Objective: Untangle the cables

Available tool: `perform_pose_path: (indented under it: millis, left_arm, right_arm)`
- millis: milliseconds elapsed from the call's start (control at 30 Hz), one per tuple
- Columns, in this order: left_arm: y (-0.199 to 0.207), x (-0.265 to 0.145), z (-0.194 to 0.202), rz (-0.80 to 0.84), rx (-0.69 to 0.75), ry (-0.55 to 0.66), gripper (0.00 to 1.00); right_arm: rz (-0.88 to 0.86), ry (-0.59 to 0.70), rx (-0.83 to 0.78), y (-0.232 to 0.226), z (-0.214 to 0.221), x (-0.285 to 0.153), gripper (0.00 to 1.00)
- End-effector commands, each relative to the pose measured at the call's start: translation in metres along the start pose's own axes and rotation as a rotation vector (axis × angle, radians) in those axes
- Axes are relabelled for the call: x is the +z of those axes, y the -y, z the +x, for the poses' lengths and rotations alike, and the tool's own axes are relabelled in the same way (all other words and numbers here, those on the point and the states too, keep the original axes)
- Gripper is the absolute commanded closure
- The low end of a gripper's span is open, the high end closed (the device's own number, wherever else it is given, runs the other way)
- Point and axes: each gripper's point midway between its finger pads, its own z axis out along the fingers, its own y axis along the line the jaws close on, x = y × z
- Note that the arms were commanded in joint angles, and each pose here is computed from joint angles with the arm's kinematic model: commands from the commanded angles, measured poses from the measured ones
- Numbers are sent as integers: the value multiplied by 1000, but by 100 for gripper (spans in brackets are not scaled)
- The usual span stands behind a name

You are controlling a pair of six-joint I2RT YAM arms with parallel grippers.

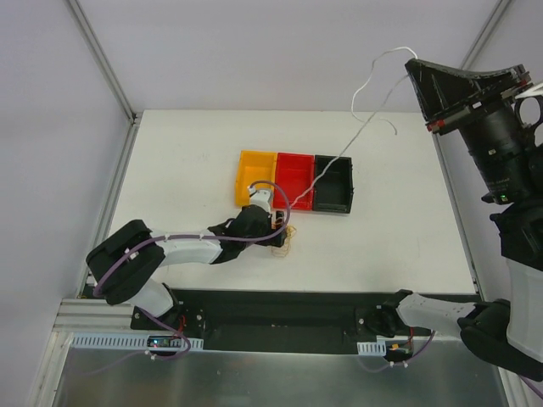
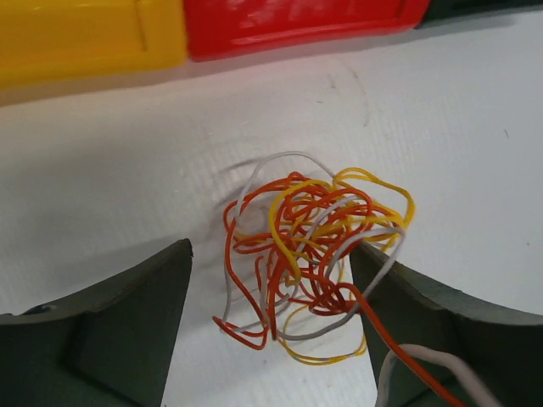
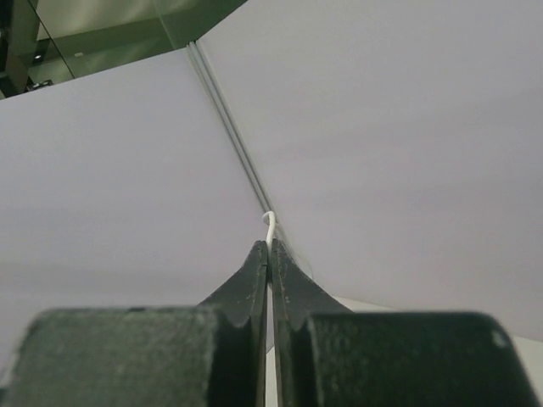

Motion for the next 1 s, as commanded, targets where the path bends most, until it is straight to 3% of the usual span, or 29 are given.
perform_pose_path:
  millis: [0,167,400,500,767,967]
  left_arm:
    - [-19,0,-19,-28,-130,76,33]
    - [-24,0,-18,-43,-154,79,46]
    - [-32,-8,-20,-62,-183,120,46]
    - [-26,-11,-22,-19,-174,136,41]
    - [7,-29,-23,224,-82,172,10]
    - [29,-47,-27,374,-10,215,4]
  right_arm:
    - [-27,215,-55,-17,-73,-14,99]
    - [-48,294,-57,-23,-91,-19,99]
    - [4,309,-111,-11,-90,-18,99]
    - [56,284,-151,2,-78,-10,99]
    - [247,171,-246,59,-15,-9,99]
    - [333,104,-324,86,16,-6,100]
